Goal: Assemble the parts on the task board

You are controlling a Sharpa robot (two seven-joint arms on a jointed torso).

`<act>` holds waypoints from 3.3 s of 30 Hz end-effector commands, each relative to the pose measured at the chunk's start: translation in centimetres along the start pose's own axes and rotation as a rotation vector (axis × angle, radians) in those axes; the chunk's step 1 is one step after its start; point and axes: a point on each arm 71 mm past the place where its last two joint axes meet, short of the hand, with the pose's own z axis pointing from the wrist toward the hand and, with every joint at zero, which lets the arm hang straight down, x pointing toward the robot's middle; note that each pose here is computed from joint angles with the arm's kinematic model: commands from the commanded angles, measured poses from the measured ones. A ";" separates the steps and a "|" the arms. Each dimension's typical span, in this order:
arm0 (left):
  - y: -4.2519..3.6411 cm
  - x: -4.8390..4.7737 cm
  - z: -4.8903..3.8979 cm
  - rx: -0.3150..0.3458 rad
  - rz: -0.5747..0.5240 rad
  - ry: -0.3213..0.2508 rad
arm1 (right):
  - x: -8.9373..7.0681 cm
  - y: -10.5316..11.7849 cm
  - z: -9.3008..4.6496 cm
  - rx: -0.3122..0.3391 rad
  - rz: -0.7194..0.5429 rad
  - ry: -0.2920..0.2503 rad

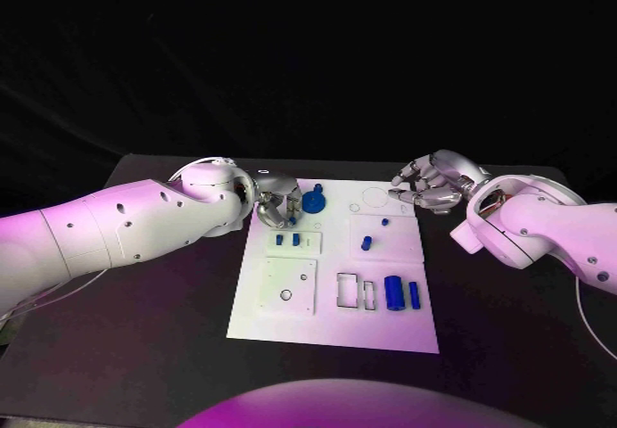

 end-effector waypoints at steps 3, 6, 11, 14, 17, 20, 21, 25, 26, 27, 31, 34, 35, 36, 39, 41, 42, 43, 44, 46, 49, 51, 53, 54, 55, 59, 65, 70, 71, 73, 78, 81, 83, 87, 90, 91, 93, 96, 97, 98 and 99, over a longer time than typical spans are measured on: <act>0.04 0.02 0.02 -0.005 -0.006 0.002 | 0.1 0.1 0.0 -0.009 -0.006 0.007; 0.06 0.02 0.03 -0.008 -0.007 0.002 | 0.1 0.1 0.0 -0.011 -0.006 0.004; 0.08 0.03 0.07 -0.012 -0.009 0.004 | 0.1 0.1 0.0 -0.014 -0.004 0.001; 0.08 0.02 0.08 -0.013 -0.010 0.002 | 0.1 0.1 0.0 -0.014 -0.004 0.001; 0.09 -0.01 0.09 -0.013 -0.010 -0.003 | 0.1 0.0 0.0 -0.013 -0.004 0.001; 0.11 -0.02 0.09 -0.014 -0.010 -0.005 | 0.1 0.0 0.0 -0.012 -0.004 0.002; 0.12 -0.03 0.08 -0.014 -0.011 -0.006 | 0.1 0.0 0.0 -0.012 -0.004 0.002; 0.15 -0.08 -0.06 -0.005 -0.019 -0.019 | 0.1 0.0 -0.1 -0.011 -0.004 0.001; 0.17 -0.10 -0.14 -0.001 -0.029 -0.023 | 0.0 0.0 -0.1 -0.011 -0.004 0.001; 0.21 -0.12 -0.22 0.003 -0.043 -0.027 | 0.0 -0.1 -0.1 -0.011 -0.004 0.000; 0.55 -0.38 -0.73 0.032 -0.158 -0.059 | -0.1 -0.2 0.0 -0.012 -0.007 -0.002; 0.96 -0.91 -1.29 0.061 -0.262 -0.112 | -0.2 -0.4 0.0 -0.020 -0.014 0.003; 1.15 -1.14 -1.52 0.068 -0.304 -0.134 | -0.3 -0.4 0.0 -0.027 -0.025 0.009; 1.38 -1.38 -1.76 0.070 -0.350 -0.156 | -0.3 -0.4 0.1 -0.036 -0.042 0.016; 2.21 -1.96 -2.46 0.054 -0.489 -0.211 | -0.3 -0.5 0.1 -0.067 -0.112 0.041; 2.92 -2.25 -3.03 0.033 -0.610 -0.243 | -0.2 -0.5 0.2 -0.089 -0.183 0.062; 3.26 -2.34 -3.31 0.023 -0.669 -0.257 | -0.2 -0.6 0.2 -0.098 -0.223 0.074; 3.50 -2.40 -3.53 0.017 -0.715 -0.267 | -0.1 -0.6 0.2 -0.104 -0.257 0.083; 3.76 -2.45 -3.78 0.011 -0.771 -0.278 | 0.0 -0.6 0.2 -0.112 -0.303 0.094; 4.17 -2.54 -4.36 0.018 -0.914 -0.296 | 0.2 -0.6 0.2 -0.123 -0.423 0.119; 4.21 -2.72 -4.78 0.064 -1.045 -0.315 | 0.4 -0.5 0.2 -0.115 -0.540 0.124; 4.27 -2.98 -5.02 0.106 -1.148 -0.348 | 0.6 -0.4 0.3 -0.105 -0.620 0.114; 4.51 -3.26 -5.21 0.135 -1.241 -0.393 | 0.8 -0.2 0.3 -0.099 -0.676 0.102; 4.67 -3.38 -5.29 0.144 -1.277 -0.415 | 1.0 -0.1 0.3 -0.098 -0.696 0.097; 4.83 -3.46 -5.36 0.151 -1.306 -0.432 | 1.1 0.0 0.3 -0.099 -0.713 0.092; 5.27 -3.62 -5.56 0.163 -1.369 -0.468 | 1.6 0.3 0.7 -0.103 -0.754 0.078; 5.31 -3.60 -5.69 0.163 -1.402 -0.476 | 2.6 0.4 1.3 -0.107 -0.780 0.084; 5.10 -3.55 -5.75 0.166 -1.408 -0.466 | 3.7 0.4 1.6 -0.113 -0.778 0.102; 5.08 -3.54 -5.76 0.166 -1.408 -0.465 | 3.9 0.4 1.7 -0.116 -0.776 0.104; 5.03 -3.53 -5.77 0.166 -1.408 -0.463 | 4.4 0.5 1.8 -0.123 -0.772 0.110; 4.92 -3.50 -5.76 0.167 -1.407 -0.457 | 5.2 0.7 1.9 -0.137 -0.761 0.123; 4.85 -3.48 -5.74 0.168 -1.405 -0.450 | 5.6 0.8 2.0 -0.144 -0.755 0.130; 4.81 -3.47 -5.73 0.169 -1.403 -0.447 | 5.7 0.8 2.0 -0.146 -0.753 0.133; 4.74 -3.45 -5.71 0.169 -1.400 -0.441 | 6.0 0.8 2.2 -0.148 -0.750 0.134; 4.68 -3.42 -5.69 0.170 -1.399 -0.434 | 6.1 0.7 2.3 -0.145 -0.749 0.132; 4.67 -3.41 -5.69 0.169 -1.398 -0.432 | 6.1 0.7 2.3 -0.144 -0.749 0.131; 4.66 -3.40 -5.69 0.169 -1.397 -0.429 | 6.2 0.7 2.4 -0.141 -0.750 0.132; 4.64 -3.38 -5.69 0.169 -1.395 -0.425 | 6.3 0.6 2.5 -0.137 -0.750 0.133; 4.64 -3.37 -5.70 0.168 -1.394 -0.423 | 6.3 0.6 2.5 -0.136 -0.750 0.133; 4.64 -3.36 -5.70 0.168 -1.394 -0.422 | 6.4 0.6 2.5 -0.135 -0.751 0.133; 4.64 -3.36 -5.70 0.167 -1.393 -0.420 | 6.5 0.5 2.5 -0.134 -0.752 0.132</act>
